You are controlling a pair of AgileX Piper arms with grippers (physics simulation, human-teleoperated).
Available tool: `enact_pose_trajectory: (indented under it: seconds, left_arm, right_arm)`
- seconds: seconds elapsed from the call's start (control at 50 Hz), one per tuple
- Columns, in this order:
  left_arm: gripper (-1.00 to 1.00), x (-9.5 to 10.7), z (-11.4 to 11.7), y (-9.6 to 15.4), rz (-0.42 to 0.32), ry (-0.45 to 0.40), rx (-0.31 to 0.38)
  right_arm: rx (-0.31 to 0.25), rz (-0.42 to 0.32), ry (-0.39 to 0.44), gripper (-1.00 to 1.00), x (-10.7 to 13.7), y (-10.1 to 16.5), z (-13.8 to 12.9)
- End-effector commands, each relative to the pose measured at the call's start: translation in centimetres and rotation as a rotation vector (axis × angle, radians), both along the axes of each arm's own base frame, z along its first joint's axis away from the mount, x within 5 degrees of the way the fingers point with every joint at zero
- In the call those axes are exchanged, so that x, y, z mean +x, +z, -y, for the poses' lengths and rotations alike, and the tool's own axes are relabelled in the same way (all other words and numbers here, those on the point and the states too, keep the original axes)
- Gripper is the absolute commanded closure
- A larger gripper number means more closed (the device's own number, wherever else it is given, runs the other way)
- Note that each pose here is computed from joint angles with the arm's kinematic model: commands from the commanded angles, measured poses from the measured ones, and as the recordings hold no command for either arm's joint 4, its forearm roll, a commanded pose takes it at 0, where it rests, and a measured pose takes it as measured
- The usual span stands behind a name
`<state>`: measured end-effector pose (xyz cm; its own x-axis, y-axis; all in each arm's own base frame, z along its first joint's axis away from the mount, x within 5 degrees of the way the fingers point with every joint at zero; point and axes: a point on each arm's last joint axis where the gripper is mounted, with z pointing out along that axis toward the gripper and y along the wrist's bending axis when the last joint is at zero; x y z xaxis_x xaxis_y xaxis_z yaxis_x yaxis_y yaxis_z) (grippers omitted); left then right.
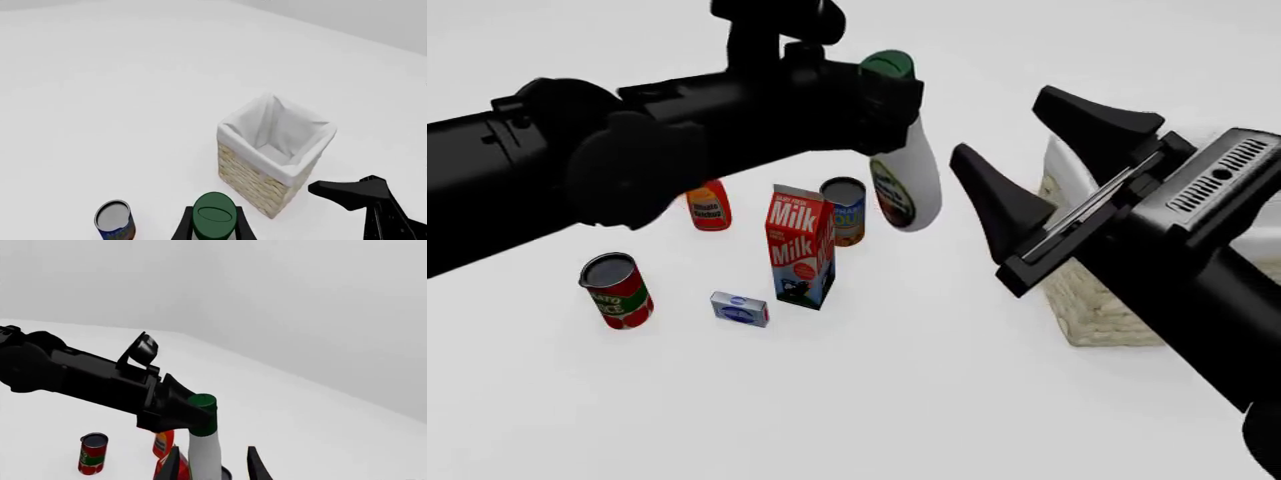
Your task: Pick the salad dressing and place it in the basket.
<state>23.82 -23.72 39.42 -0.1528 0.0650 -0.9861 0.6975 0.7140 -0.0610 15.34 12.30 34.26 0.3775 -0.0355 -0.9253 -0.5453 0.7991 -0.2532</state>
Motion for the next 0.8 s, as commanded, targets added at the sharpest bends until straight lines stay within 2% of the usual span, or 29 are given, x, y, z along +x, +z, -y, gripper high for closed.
enact_pose_trajectory:
  seconds: [0.02,0.24,0.6,0.62,0.66,0.8]
  left_arm:
    - [1.00,-0.6,-0.3,1.0,0.024,-0.008,-0.011]
    - [1.00,-1.6,-0.3,1.6,0.032,-0.029,-0.024]
    - [1.00,-2.1,-0.2,1.6,0.033,-0.044,-0.026]
    - [1.00,-2.1,-0.7,1.8,0.053,-0.034,-0.031]
    - [1.00,-2.1,-0.3,1.8,0.028,-0.041,-0.036]
    - [1.00,-2.4,-0.3,1.9,0.033,-0.046,-0.035]
  right_arm:
    - [0.007,-0.011,0.006,-1.00,0.5,-1.0,-0.5]
    - [-0.007,-0.024,-0.006,-1.00,1.9,-2.1,-1.3]
    - [-0.032,-0.011,-0.016,-1.00,3.4,-1.9,-2.4]
    - [-0.029,-0.009,-0.014,-1.00,3.4,-1.8,-2.4]
    - [-0.040,-0.011,-0.017,-1.00,3.7,-2.0,-2.6]
    - [-0.041,-0.010,-0.022,-1.00,4.2,-2.1,-2.9]
